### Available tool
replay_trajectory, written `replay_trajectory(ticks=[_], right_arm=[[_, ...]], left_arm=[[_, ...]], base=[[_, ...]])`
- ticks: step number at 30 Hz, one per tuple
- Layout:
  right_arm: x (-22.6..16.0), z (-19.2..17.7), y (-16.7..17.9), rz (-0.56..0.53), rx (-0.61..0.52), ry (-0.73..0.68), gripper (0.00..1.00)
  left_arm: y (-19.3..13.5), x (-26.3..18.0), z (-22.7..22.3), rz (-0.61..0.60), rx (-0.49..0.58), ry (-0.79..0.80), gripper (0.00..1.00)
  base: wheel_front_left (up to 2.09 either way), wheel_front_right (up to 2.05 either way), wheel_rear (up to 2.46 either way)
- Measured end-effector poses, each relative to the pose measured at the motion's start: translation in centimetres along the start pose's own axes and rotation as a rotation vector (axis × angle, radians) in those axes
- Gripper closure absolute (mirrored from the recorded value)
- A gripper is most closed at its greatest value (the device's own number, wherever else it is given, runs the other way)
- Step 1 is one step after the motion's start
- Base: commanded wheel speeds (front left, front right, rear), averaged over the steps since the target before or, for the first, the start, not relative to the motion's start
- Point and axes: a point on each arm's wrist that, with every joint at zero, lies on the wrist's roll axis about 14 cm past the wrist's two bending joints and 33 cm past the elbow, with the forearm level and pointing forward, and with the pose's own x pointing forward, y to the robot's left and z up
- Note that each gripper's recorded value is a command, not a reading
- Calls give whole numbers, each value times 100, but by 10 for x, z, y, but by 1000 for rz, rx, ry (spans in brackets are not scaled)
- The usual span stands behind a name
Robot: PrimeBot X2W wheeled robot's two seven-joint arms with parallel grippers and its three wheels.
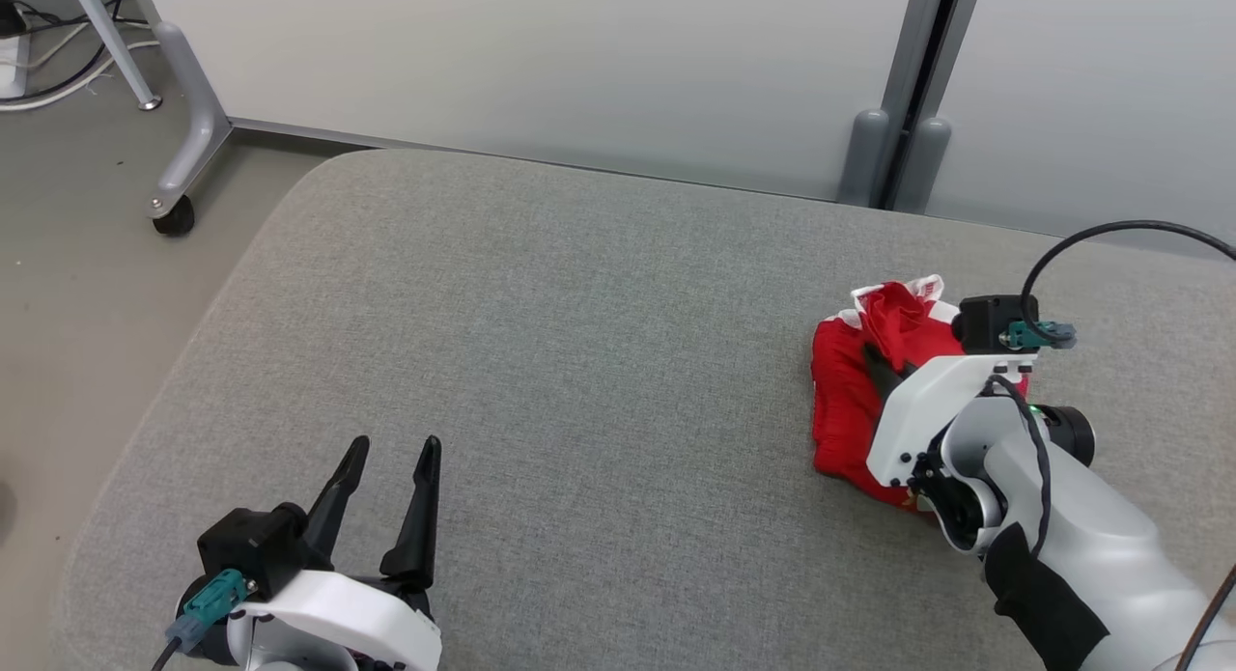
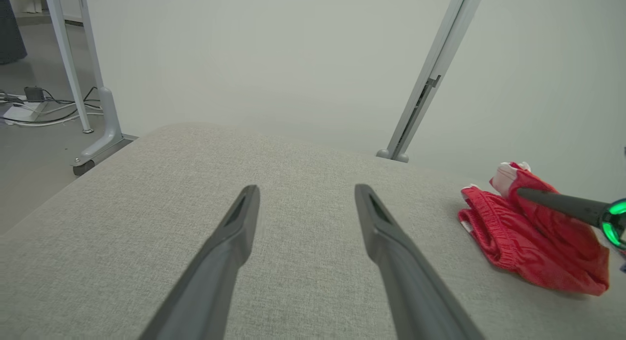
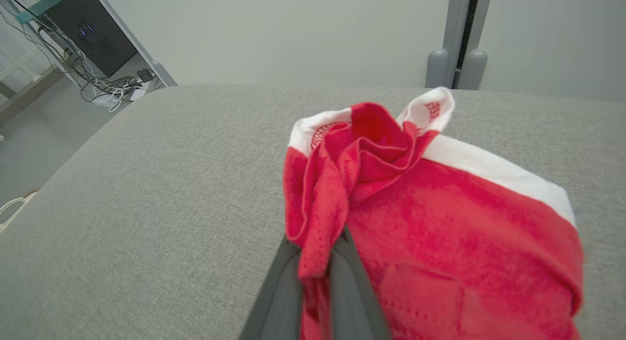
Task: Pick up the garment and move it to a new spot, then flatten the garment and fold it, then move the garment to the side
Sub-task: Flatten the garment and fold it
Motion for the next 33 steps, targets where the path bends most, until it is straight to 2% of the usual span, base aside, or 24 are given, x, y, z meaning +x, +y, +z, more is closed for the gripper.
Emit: replay_trajectory(ticks=[1, 7, 13, 18, 22, 25, 26, 27, 33], right_arm=[[2, -2, 3, 5, -2, 5, 0], [0, 0, 9, 19, 10, -8, 0], [-17, 39, 19, 71, 87, -172, 0], [-55, 81, -43, -49, 82, -340, 0], [-78, 78, -103, -200, 88, -362, 0], [-76, 70, -119, -245, 107, -345, 0], [-74, 65, -122, -255, 123, -335, 42], [-71, 60, -125, -268, 134, -317, 100], [-42, 12, -116, -275, 207, -127, 100]], left_arm=[[1, 0, -1, 5, 0, 2, 0], [1, 2, -5, 2, 2, 16, 0], [-10, 10, -4, -39, 9, 16, 0], [-25, 16, -3, -86, 8, 12, 0], [-31, 18, -4, -103, 4, 14, 0], [-30, 19, -6, -97, 5, 22, 0], [-28, 19, -7, -93, 6, 24, 0], [-27, 19, -7, -89, 7, 26, 0], [-16, 20, -9, -56, 12, 32, 0]], base=[[0, 0, 0], [0, 0, 0], [0, 0, 0], [0, 0, 0], [0, 0, 0], [0, 0, 0], [0, 0, 0], [0, 0, 0], [0, 0, 0]])
